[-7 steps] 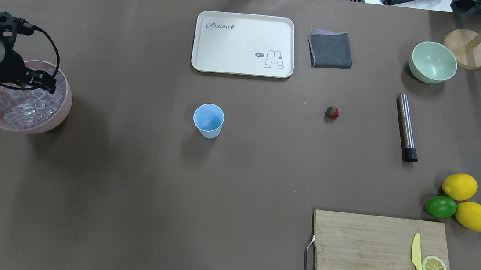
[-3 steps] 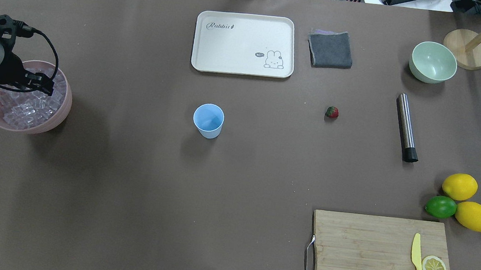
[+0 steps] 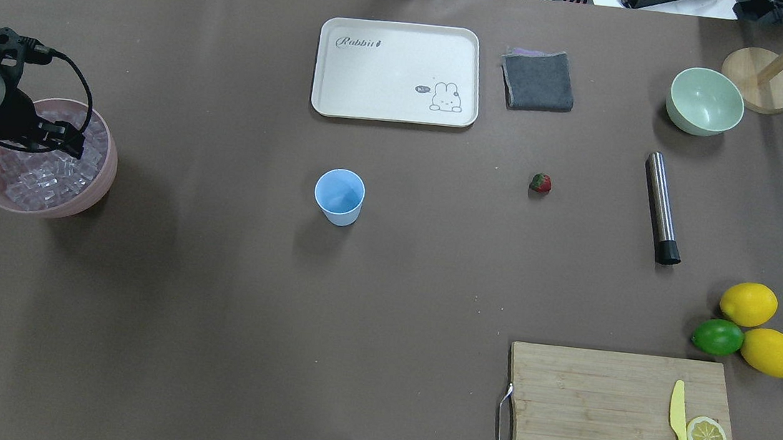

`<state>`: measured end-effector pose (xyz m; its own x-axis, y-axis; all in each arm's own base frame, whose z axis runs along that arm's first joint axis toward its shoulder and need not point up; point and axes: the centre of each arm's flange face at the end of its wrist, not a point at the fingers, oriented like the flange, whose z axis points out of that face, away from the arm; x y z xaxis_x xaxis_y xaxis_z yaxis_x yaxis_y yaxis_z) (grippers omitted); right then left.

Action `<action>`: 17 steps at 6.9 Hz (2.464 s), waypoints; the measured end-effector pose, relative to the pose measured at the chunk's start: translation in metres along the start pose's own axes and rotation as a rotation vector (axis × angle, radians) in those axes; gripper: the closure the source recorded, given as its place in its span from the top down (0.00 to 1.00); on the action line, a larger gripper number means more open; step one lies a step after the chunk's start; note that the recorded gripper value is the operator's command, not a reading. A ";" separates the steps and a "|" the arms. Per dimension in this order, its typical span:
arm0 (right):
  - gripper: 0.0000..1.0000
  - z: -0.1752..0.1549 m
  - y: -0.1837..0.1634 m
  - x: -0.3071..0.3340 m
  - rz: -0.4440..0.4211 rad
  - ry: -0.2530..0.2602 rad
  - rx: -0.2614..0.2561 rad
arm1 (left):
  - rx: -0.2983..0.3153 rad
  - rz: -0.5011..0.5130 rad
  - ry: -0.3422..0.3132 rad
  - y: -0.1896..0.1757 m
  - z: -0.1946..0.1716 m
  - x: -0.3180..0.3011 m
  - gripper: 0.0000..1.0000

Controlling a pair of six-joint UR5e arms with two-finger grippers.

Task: Mash ice and strawberries in cup
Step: 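Lower the left gripper into the bowl and grasp ice cubes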

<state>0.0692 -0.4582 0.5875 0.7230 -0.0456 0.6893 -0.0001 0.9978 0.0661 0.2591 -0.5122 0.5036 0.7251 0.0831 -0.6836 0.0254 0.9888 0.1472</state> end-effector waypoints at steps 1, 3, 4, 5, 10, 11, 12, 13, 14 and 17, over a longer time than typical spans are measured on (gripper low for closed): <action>1.00 0.000 -0.001 0.000 -0.001 0.000 0.001 | -0.007 -0.001 0.001 0.001 0.003 -0.001 0.75; 1.00 -0.001 -0.001 -0.001 -0.003 0.000 0.002 | -0.049 -0.004 0.044 0.005 0.004 0.004 0.75; 1.00 -0.001 -0.002 -0.001 -0.004 0.000 0.004 | -0.061 -0.006 0.057 0.006 0.004 0.006 0.75; 1.00 -0.002 -0.002 -0.001 -0.005 0.000 0.005 | -0.066 -0.006 0.061 0.006 0.004 0.006 0.75; 1.00 -0.005 0.000 -0.003 -0.006 0.000 0.009 | -0.070 0.000 0.054 0.007 0.008 0.002 0.52; 1.00 -0.004 0.002 -0.002 -0.005 -0.002 0.008 | -0.072 -0.002 0.051 0.008 0.009 0.000 0.42; 1.00 -0.003 0.003 -0.002 -0.004 -0.003 0.007 | -0.073 -0.003 0.051 0.009 0.009 0.000 0.30; 1.00 -0.003 0.004 -0.001 -0.003 -0.003 0.006 | -0.073 -0.003 0.052 0.009 0.008 0.000 0.14; 1.00 -0.003 0.004 -0.002 -0.004 -0.003 0.007 | -0.072 -0.002 0.056 0.009 0.007 0.002 0.04; 1.00 -0.005 0.004 -0.003 -0.004 -0.003 0.008 | -0.063 0.000 0.066 0.007 0.000 0.004 0.00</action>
<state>0.0703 -0.4537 0.5823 0.7208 -0.0495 0.6913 -0.0032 0.9972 0.0748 0.2620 -0.5050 0.5017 0.6779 0.0890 -0.7297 -0.0198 0.9945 0.1030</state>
